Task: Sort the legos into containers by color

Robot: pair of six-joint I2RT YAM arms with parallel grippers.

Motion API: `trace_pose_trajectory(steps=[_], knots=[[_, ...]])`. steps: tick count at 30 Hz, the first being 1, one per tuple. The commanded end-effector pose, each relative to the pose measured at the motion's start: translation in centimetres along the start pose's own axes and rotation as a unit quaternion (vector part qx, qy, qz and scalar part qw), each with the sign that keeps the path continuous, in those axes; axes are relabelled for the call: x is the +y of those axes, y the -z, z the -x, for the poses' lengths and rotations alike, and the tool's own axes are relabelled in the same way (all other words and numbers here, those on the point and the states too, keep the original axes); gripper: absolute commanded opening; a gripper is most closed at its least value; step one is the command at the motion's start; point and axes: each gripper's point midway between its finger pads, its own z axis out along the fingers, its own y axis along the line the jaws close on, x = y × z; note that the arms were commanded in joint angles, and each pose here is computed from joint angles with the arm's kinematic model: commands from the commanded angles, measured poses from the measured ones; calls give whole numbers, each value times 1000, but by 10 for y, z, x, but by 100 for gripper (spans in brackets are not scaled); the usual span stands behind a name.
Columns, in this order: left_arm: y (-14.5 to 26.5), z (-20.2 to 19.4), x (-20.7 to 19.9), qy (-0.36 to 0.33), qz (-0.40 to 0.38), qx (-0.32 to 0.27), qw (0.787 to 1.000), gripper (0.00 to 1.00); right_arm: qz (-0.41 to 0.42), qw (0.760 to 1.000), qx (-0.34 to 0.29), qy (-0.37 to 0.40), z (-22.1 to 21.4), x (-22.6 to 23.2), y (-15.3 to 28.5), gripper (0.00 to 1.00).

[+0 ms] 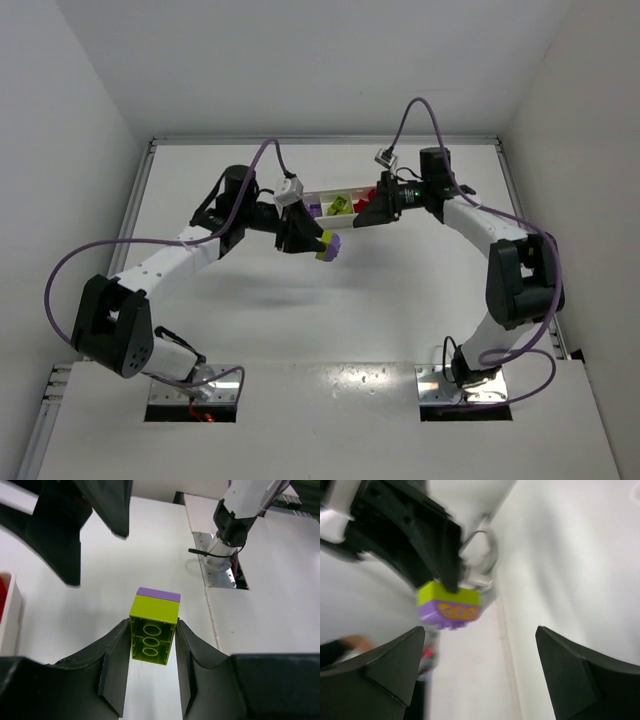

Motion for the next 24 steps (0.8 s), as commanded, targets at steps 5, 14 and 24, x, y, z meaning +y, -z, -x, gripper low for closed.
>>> trace_pose_trajectory(steps=[5,14,24], knots=[[15,54,15,103,61,-108,987,0,-156,950,100,252,-31,-32,11,85],[12,71,27,151,59,-151,975,0,-104,943,110,298,-36,-2,-18,85],[8,70,30,154,44,-139,977,0,-69,938,81,331,-10,24,-25,90]])
